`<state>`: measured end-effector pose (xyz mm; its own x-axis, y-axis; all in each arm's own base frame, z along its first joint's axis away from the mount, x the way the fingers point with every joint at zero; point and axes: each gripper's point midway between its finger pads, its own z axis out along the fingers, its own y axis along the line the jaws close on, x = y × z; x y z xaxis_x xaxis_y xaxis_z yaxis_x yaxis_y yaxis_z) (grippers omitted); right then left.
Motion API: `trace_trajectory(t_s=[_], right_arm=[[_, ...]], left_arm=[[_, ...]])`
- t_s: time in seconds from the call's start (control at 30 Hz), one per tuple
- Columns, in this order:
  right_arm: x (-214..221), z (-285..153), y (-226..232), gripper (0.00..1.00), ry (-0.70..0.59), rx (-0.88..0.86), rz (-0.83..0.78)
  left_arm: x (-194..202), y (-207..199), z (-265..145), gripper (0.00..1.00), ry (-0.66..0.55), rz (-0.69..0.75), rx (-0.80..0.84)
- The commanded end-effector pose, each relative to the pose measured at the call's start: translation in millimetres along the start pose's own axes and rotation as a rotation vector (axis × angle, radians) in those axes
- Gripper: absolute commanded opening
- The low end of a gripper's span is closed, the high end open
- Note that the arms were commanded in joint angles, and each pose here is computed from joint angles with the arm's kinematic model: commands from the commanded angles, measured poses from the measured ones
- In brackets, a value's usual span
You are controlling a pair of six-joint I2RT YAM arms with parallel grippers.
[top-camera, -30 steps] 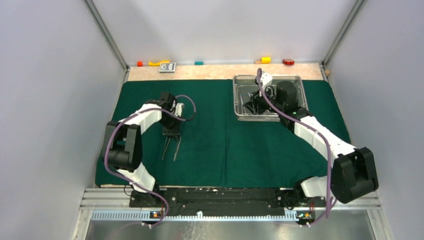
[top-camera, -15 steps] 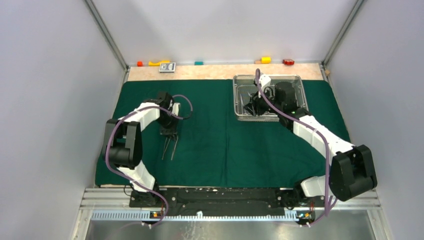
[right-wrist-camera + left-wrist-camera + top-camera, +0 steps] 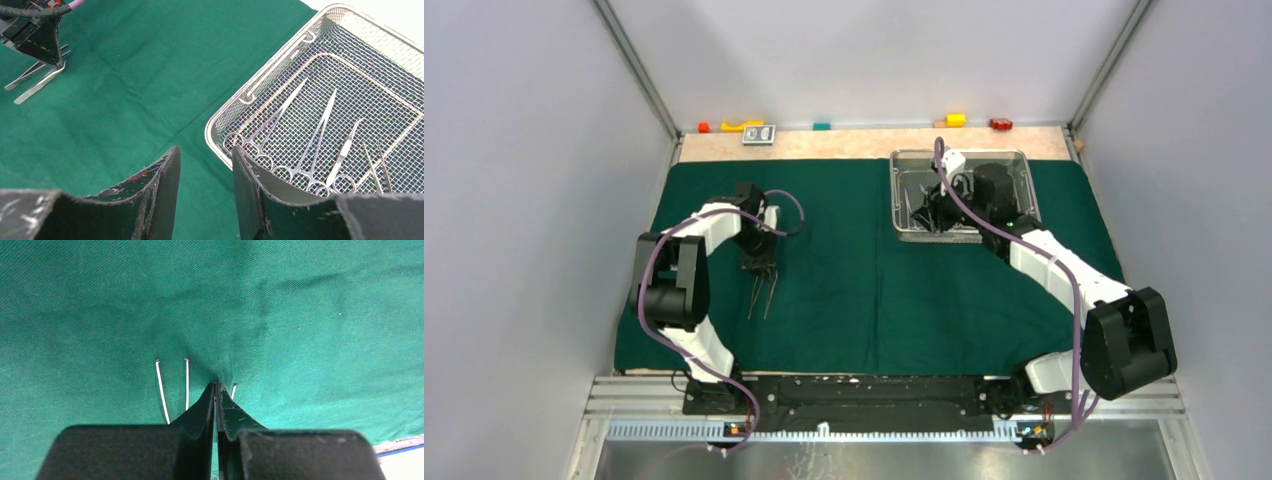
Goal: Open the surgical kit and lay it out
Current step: Place the medical item in the surgical kit.
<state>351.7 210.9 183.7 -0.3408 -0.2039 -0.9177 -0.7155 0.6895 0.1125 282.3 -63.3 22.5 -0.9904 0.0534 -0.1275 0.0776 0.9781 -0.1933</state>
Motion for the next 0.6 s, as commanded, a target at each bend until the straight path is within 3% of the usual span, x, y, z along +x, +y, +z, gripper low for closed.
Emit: trace_trajectory(t_s=[0.0, 0.57], right_arm=[[-15, -1, -3, 0.42, -0.039, -0.008, -0.025], [-17, 0, -3, 0.42, -0.039, -0.003, -0.018]], left_arm=[[-14, -4, -5, 0.07, -0.04, -0.002, 0.021], [-23, -9, -27, 0.21, -0.107, 0.017, 0.034]])
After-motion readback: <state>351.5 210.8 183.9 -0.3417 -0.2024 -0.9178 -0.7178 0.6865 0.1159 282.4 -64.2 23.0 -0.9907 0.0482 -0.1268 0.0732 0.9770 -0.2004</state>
